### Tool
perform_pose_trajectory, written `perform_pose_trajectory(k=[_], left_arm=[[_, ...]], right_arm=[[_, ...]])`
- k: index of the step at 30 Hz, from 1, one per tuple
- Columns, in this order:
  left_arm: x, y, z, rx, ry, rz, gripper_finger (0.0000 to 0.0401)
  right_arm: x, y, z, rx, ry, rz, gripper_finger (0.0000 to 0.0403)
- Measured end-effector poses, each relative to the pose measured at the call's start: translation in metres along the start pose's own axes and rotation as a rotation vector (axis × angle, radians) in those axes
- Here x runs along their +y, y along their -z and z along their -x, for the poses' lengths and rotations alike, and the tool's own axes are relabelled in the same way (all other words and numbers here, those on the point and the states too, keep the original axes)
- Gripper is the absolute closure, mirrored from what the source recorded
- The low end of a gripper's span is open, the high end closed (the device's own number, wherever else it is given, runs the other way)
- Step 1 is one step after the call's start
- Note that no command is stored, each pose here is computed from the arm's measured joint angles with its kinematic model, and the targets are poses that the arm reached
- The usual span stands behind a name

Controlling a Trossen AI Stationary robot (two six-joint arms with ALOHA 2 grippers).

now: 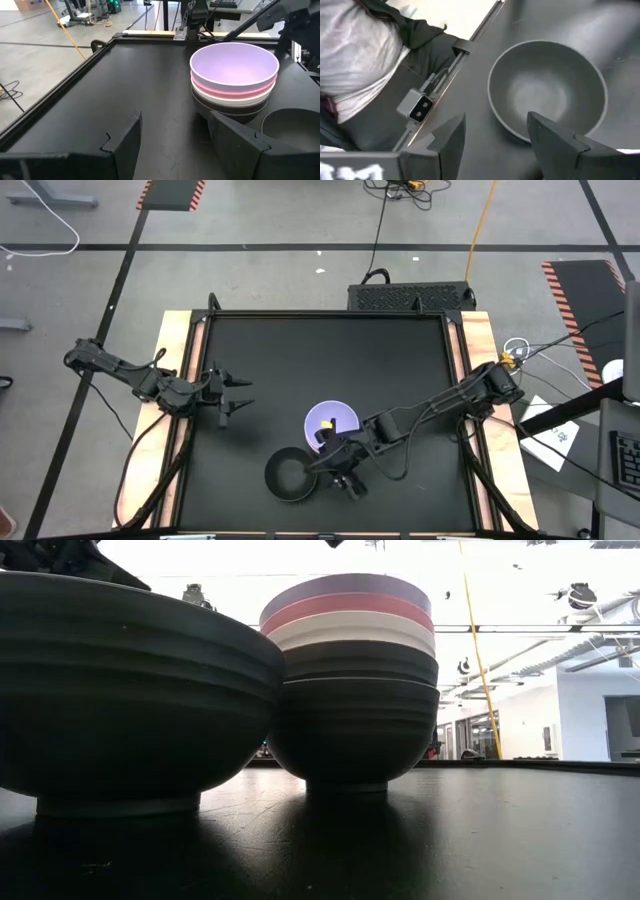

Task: Nest bowls inside each other
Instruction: Stack the black bowl on top of the purple bowl

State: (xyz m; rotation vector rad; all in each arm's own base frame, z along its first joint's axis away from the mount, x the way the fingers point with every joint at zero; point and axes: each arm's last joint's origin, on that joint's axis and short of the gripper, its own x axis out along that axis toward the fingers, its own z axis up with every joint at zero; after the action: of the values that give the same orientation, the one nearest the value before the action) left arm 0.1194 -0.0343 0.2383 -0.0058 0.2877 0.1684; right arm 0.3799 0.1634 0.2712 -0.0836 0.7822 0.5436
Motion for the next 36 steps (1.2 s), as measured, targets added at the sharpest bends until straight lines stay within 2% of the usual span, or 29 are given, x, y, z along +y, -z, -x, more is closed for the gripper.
perform_pose_trajectory(k=[10, 18, 28, 33, 36], left_arm=[[0.0, 0.0, 0.0, 0.004, -0.001, 0.003, 0.0169], [0.0, 0.0, 0.0, 0.004, -0.001, 0.007, 0.0169], [0.0, 0.0, 0.0, 0.004, 0.0, 0.015, 0.0169], [0.0, 0.001, 0.0, 0.006, 0.004, 0.015, 0.0169], [0.0, 0.002, 0.0, 0.021, 0.001, 0.006, 0.0169]], right_arm=[[-0.007, 0.008, -0.022, 0.04, -0.005, 0.104, 0.0197], [-0.019, 0.018, -0.045, 0.063, -0.019, 0.095, 0.0197], [-0.025, 0.012, -0.045, -0.004, -0.029, 0.104, 0.0197], [-0.026, 0.008, -0.043, 0.005, 0.045, 0.156, 0.0197], [-0.026, 0.001, -0.038, -0.011, 0.046, 0.163, 0.0197]])
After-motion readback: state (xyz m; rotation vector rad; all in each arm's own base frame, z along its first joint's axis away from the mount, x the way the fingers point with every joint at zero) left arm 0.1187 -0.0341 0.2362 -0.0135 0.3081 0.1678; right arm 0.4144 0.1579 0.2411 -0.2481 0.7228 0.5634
